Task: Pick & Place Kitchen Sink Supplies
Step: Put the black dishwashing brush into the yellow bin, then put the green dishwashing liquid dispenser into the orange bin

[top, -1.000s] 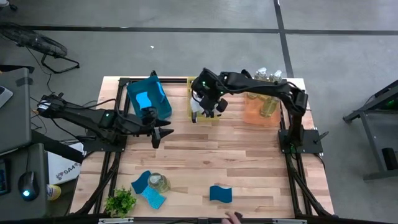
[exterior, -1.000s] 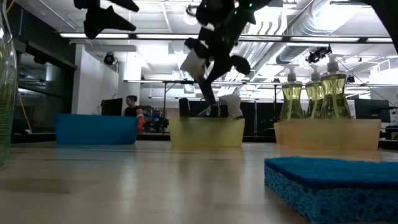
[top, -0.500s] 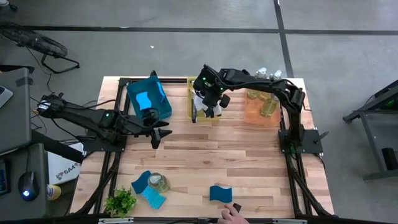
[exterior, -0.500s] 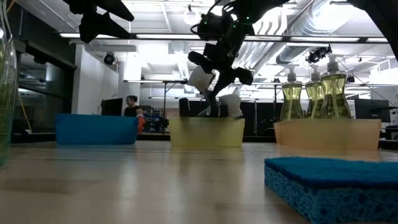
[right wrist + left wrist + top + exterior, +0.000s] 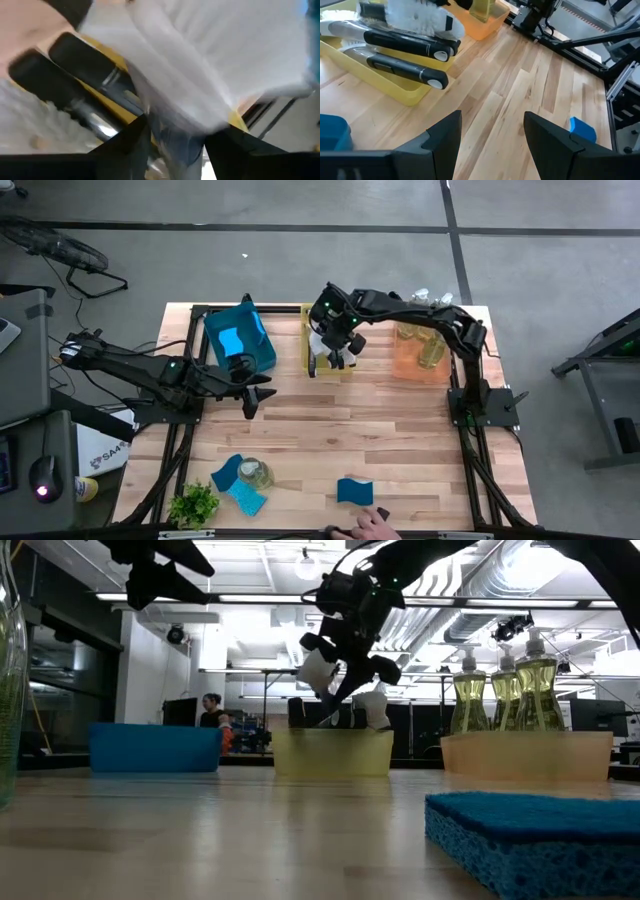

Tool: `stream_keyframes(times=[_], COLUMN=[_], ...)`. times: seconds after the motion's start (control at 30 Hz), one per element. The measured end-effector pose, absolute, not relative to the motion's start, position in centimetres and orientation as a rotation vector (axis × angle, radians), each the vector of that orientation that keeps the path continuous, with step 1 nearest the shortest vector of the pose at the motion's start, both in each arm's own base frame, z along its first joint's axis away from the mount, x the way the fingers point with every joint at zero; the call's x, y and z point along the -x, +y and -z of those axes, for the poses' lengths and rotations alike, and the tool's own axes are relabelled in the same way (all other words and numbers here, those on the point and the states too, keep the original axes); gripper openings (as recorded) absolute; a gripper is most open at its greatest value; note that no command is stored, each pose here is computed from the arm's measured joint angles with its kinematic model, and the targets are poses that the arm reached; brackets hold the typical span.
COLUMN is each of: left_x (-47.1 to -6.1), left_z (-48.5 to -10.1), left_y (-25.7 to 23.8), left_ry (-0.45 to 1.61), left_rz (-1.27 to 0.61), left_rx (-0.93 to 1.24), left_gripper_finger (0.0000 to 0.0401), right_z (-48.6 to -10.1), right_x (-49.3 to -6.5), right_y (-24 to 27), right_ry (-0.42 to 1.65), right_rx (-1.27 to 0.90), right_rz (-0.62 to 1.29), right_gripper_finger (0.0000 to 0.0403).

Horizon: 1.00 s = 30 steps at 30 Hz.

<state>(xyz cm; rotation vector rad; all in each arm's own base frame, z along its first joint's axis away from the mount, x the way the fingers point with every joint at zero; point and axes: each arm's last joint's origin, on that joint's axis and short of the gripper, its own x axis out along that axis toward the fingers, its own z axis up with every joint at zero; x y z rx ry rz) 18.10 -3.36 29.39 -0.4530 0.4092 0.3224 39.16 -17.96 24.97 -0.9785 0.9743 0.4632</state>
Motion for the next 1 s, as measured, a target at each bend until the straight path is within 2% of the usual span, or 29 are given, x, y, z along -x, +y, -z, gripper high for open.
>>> stream_keyframes(times=[0.3, 0.5, 0.77, 1.0], left_x=[-18.1, -18.1, -18.1, -18.0], left_z=[-29.4, -29.4, -29.4, -29.3], left_y=[-3.4, -3.4, -3.4, -3.5], left_ry=[0.407, 0.408, 0.415, 0.441], left_rz=[-0.324, -0.323, -0.306, -0.273], left_rx=[0.474, 0.475, 0.480, 0.486], left_gripper_finger=[0.0211, 0.0211, 0.0211, 0.0211], right_z=[-24.7, -25.2, -28.7, -32.3], right_x=[-38.8, -38.6, -38.0, -37.2], right_y=[-17.8, -17.8, -16.0, -12.6], right_ry=[1.038, 1.095, 1.023, 0.935], right_rx=[0.829, 0.819, 0.841, 0.617], right_rz=[-0.415, -0.322, -0.242, -0.099], right_gripper_finger=[0.0198, 0.0243, 0.0268, 0.0267])
